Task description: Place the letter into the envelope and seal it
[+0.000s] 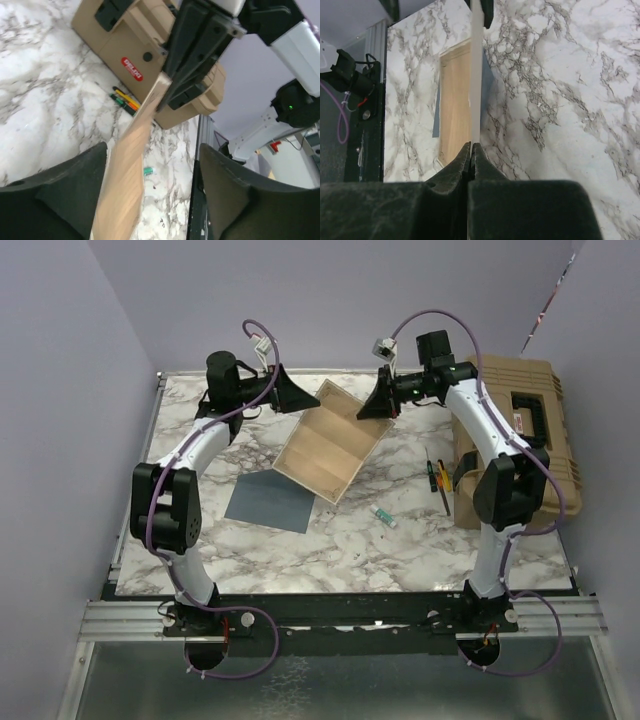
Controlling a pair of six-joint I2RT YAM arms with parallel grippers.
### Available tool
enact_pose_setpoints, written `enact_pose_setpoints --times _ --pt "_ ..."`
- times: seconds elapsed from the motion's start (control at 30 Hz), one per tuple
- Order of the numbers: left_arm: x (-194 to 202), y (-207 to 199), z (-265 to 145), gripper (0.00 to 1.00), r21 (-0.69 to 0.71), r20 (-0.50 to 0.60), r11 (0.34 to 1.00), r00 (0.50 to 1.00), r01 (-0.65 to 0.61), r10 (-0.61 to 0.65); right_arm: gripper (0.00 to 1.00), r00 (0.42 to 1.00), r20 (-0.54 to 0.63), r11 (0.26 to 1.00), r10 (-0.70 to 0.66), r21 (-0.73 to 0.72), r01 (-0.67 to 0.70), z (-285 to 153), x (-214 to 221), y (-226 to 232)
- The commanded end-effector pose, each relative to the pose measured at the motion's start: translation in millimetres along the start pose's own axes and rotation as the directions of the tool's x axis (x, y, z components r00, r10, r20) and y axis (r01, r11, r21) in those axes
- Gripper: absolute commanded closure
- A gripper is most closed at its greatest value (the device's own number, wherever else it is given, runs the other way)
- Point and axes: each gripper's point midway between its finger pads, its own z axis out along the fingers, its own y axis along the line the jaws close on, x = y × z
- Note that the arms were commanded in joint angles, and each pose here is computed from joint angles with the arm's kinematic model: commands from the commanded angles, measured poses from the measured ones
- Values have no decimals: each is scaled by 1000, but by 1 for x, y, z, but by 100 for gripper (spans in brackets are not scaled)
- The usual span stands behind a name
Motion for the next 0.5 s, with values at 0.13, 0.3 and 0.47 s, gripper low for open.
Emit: enact_pose_setpoints --times 0.13,0.3,0.47 --pt "8 25 -19 17 -135 77 991 997 -18 29 100 995 0 988 -95 120 95 -30 -34 33" --pt "18 39 -17 18 -163 75 987 997 4 8 100 991 29 986 -133 104 130 -39 -56 54" --pt "15 35 -10 38 -139 61 990 998 -17 25 100 990 32 985 -137 112 133 -42 -60 59"
